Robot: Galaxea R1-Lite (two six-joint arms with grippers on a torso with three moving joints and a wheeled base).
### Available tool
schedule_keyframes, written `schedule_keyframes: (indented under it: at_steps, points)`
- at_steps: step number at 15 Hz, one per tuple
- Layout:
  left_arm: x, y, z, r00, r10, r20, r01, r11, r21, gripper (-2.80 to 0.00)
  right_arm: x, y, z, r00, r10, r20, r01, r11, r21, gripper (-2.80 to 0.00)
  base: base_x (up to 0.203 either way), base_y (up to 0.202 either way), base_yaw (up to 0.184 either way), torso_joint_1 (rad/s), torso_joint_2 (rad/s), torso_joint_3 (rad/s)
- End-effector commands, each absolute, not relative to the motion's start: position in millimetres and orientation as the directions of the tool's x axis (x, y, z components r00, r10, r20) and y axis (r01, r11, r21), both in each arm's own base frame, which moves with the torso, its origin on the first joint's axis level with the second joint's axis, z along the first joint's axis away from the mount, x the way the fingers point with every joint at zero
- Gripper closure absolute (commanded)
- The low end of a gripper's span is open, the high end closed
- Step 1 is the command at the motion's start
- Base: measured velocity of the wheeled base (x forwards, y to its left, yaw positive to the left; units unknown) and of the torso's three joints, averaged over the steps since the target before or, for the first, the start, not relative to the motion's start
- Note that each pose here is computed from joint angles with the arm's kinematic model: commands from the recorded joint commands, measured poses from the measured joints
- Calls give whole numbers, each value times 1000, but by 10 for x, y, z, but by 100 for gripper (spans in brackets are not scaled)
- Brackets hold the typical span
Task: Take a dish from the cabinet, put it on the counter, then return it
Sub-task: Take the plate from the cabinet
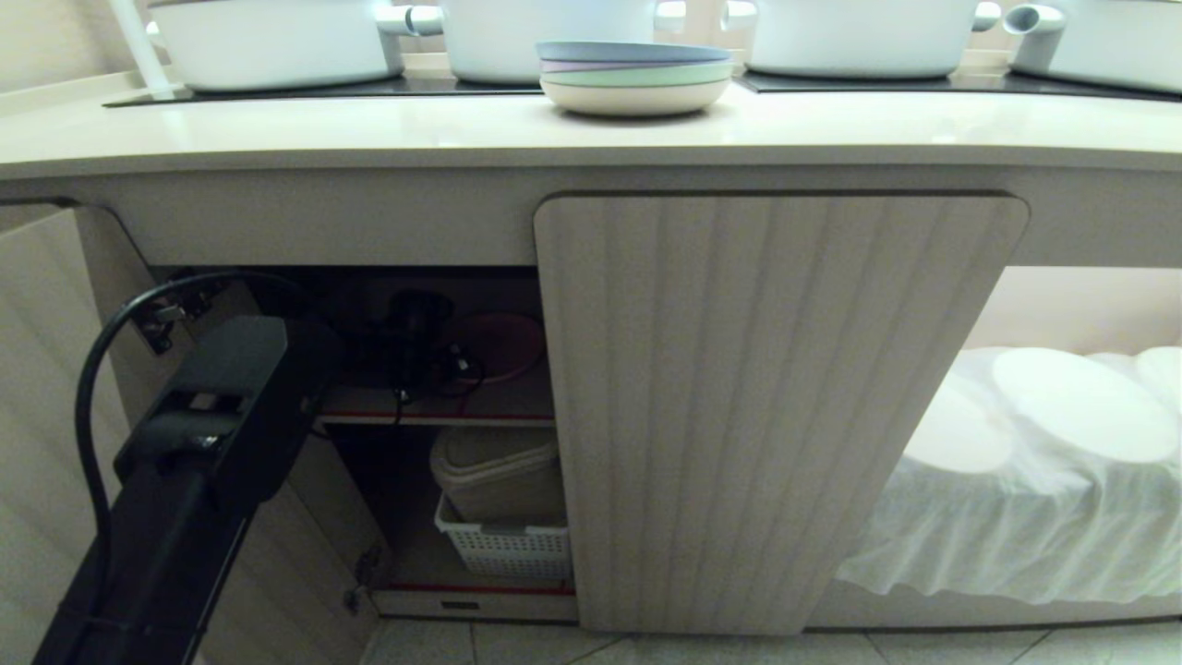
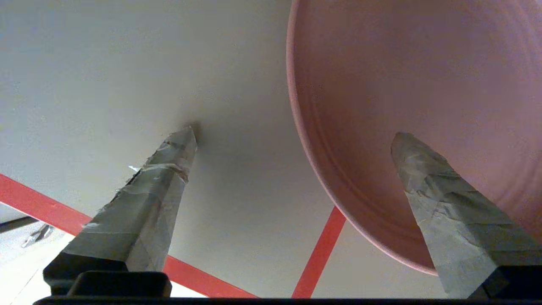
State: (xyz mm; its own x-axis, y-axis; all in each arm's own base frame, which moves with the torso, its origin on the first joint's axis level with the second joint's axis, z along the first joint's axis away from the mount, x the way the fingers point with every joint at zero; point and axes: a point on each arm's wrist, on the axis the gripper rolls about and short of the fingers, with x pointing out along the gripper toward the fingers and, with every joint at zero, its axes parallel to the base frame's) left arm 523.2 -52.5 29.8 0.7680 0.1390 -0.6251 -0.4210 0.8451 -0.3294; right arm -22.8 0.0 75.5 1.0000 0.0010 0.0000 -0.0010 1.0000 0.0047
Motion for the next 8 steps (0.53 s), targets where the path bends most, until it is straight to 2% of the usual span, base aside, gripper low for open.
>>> schedule_keyframes:
  at_steps: [1, 7, 8]
  points:
    - [5237, -522, 291, 768, 141, -625, -424, 843, -331, -280, -228, 0, 755, 1000, 2, 0, -2, 1000, 5, 0, 0, 0, 0, 0, 0, 0]
    - [5238, -541, 294, 771, 138, -622, -420, 844, -333, -280, -228, 0, 755, 1000, 2, 0, -2, 1000, 5, 0, 0, 0, 0, 0, 0, 0]
    - [5241, -542, 299, 774, 137, -618, -417, 845, -335, 0, -228, 0, 755, 1000, 2, 0, -2, 1000, 5, 0, 0, 0, 0, 0, 0, 0]
